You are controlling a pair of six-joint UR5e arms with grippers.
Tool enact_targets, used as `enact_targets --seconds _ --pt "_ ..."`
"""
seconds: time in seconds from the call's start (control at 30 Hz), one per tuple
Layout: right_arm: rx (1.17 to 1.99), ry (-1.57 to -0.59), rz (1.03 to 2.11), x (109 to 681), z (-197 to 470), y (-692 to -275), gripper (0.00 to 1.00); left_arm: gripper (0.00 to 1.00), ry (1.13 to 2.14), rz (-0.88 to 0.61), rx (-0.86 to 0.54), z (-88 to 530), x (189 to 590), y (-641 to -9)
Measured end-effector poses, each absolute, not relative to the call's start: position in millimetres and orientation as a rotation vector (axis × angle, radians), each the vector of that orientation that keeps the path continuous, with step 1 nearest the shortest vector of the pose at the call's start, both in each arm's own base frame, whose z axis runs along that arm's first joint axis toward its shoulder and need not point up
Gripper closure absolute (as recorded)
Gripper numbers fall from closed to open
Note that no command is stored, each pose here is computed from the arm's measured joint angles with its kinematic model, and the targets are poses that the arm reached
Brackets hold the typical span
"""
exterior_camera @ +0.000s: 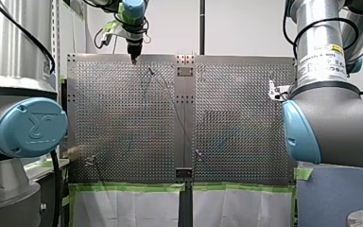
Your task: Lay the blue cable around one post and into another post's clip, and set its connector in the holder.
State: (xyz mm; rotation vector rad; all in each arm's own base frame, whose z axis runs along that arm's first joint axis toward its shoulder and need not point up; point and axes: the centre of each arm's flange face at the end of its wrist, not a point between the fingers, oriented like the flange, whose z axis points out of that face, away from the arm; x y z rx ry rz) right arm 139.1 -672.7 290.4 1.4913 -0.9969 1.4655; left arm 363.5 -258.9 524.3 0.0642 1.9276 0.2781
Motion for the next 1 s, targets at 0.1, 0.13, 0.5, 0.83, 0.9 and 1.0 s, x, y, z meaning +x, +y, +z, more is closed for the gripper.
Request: enact_targets --seconds 0.1,0.13,0.5,0.83,0.9,1.0 --pt "1.491 -0.997 1.465 139.2 290.4 -672.7 0.13 0.0 1.928 0.277 0.063 524.3 363.6 -258.9" --pt "1.491 -0.997 1.465 139.1 290.3 -672.7 0.13 0.0 1.927 0.277 0.063 524.3 363.6 -258.9" --pt "1.491 -0.997 1.465 139.1 290.4 -672.7 0.13 0.0 1.926 0.272 0.057 524.0 363.7 -259.2" --pt "1.491 -0.997 1.466 139.2 290.3 -672.7 0.13 0.0 1.909 0.25 0.04 524.7 365.0 -261.8" --pt "1.491 -0.997 1.465 139.1 290.4 -672.7 0.13 0.0 1.908 0.249 0.04 524.7 365.0 -262.0" --pt "1.491 -0.997 1.466 139.2 290.4 -672.7 0.13 0.0 1.908 0.248 0.041 524.6 364.8 -262.3"
